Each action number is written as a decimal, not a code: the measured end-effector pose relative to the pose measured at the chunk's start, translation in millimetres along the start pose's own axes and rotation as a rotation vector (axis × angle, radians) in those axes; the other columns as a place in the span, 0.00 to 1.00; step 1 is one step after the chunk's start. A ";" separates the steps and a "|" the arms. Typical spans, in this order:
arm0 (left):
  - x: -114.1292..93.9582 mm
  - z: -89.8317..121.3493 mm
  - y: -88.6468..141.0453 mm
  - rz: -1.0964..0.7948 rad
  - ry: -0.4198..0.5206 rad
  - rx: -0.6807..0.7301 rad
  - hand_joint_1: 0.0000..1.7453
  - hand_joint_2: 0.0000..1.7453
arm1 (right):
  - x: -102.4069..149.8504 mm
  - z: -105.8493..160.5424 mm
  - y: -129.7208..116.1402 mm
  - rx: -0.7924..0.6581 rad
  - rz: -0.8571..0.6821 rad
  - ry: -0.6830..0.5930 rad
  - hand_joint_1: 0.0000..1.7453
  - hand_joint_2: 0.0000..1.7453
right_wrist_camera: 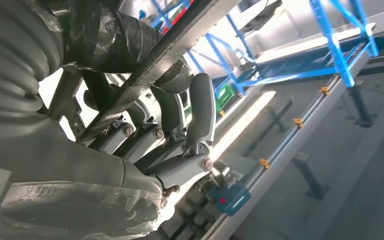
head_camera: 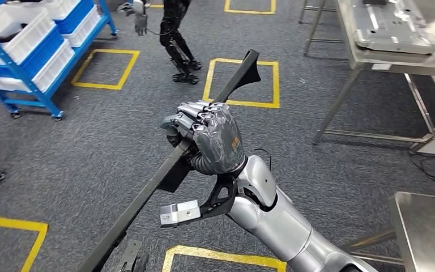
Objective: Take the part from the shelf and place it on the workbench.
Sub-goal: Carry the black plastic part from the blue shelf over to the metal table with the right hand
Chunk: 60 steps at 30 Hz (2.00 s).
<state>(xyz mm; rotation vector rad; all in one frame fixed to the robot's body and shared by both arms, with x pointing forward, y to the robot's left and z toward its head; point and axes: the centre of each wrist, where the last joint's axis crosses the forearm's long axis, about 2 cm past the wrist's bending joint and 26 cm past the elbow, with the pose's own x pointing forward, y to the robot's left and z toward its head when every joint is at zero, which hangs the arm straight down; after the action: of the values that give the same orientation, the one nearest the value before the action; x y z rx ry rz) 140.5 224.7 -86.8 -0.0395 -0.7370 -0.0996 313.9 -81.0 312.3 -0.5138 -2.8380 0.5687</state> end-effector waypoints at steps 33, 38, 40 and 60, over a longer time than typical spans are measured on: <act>-18.2 8.5 2.4 0.035 0.019 0.043 0.00 0.00 | 0.7 -4.7 9.0 0.002 -0.042 0.016 1.00 1.00; -16.4 7.7 1.7 0.029 0.019 0.046 0.00 0.00 | 0.2 -5.1 8.3 0.000 -0.038 0.014 1.00 1.00; -13.5 6.3 1.1 0.025 0.014 0.045 0.00 0.00 | -0.8 -5.1 7.1 -0.003 -0.033 0.012 1.00 1.00; -12.6 5.6 3.8 0.013 0.012 0.049 0.00 0.00 | 1.1 -8.3 5.4 -0.016 -0.033 0.005 1.00 1.00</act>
<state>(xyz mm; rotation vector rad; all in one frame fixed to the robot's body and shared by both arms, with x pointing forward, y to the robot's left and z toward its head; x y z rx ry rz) 127.8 229.9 -91.1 0.0026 -0.7269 -0.0690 316.6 -73.1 317.9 -0.4696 -2.8431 0.5384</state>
